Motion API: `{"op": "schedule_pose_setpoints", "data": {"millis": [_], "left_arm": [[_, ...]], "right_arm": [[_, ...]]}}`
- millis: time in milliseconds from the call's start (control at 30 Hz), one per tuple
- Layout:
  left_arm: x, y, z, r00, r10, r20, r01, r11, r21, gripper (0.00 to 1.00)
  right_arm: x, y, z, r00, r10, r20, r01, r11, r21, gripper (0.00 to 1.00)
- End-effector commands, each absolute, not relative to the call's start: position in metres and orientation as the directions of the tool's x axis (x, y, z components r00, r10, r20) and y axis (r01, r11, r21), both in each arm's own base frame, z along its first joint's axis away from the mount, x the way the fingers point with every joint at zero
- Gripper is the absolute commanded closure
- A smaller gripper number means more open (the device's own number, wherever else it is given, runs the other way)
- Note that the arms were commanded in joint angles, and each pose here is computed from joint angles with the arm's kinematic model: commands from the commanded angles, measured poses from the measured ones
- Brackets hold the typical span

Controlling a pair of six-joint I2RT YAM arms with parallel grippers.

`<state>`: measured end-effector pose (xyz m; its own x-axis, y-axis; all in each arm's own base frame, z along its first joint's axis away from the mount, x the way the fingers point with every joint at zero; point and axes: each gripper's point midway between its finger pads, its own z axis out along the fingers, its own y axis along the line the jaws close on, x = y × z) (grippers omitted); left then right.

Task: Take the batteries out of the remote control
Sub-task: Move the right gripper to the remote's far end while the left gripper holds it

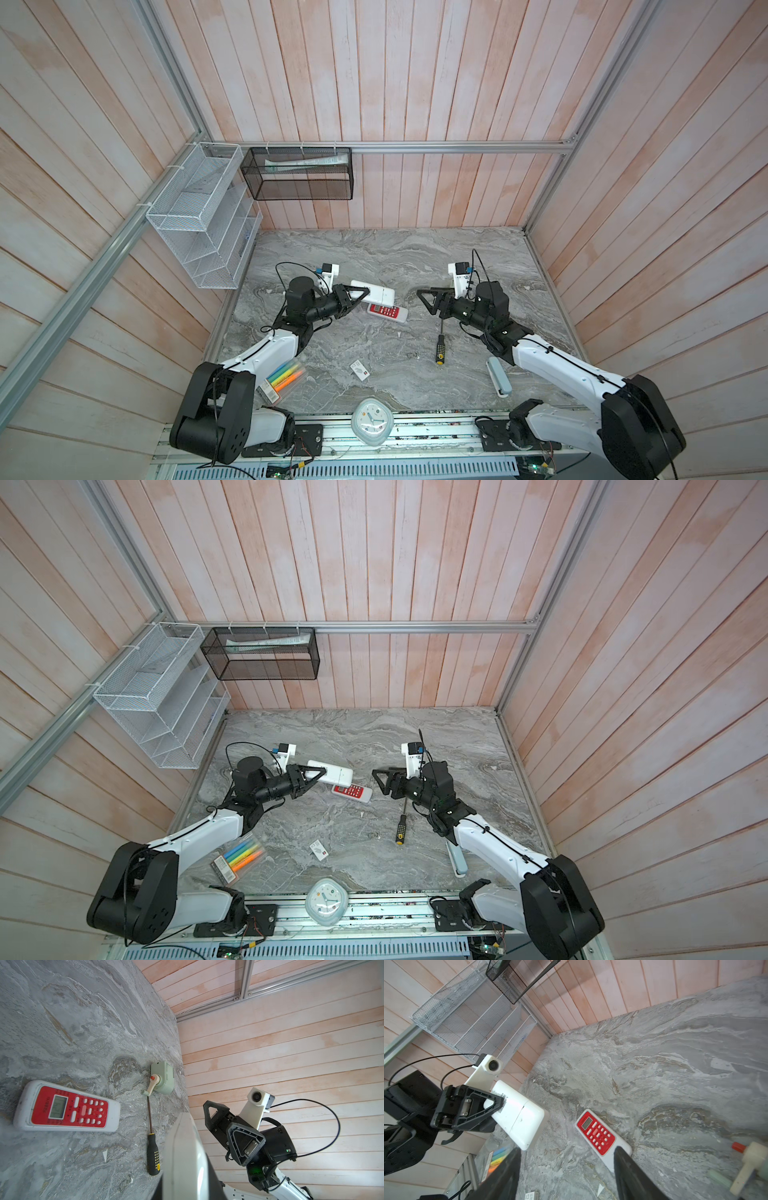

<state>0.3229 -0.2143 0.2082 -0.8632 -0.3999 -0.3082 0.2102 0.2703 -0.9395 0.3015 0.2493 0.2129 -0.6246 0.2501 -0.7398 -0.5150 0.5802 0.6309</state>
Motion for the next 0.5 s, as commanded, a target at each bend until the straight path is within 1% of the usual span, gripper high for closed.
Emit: {"op": "schedule_pose_setpoints", "data": {"millis": [0,167,233,400,467], "left_arm": [[0.317,-0.222,0.236,-0.845,-0.384,-0.374,0.307,0.224,-0.925,0.88],[0.319,-0.234,0.242,-0.844,-0.369,-0.389,0.329,0.216,-0.919,0.88],[0.319,-0.236,0.243,-0.845,-0.368,-0.388,0.332,0.209,-0.92,0.88],[0.321,-0.237,0.249,-0.842,-0.375,-0.388,0.34,0.19,-0.921,0.88],[0.321,-0.237,0.251,-0.842,-0.378,-0.386,0.34,0.185,-0.922,0.88]], "right_arm": [[0.295,0.267,0.234,-0.676,0.248,-0.694,-0.544,0.467,0.697,0.33],[0.298,0.28,0.242,-0.693,0.242,-0.679,-0.539,0.451,0.711,0.37],[0.303,0.281,0.239,-0.716,0.266,-0.645,-0.499,0.451,0.74,0.38],[0.304,0.293,0.23,-0.763,0.237,-0.601,-0.475,0.425,0.771,0.43],[0.304,0.297,0.228,-0.771,0.236,-0.591,-0.471,0.413,0.779,0.43]]}}
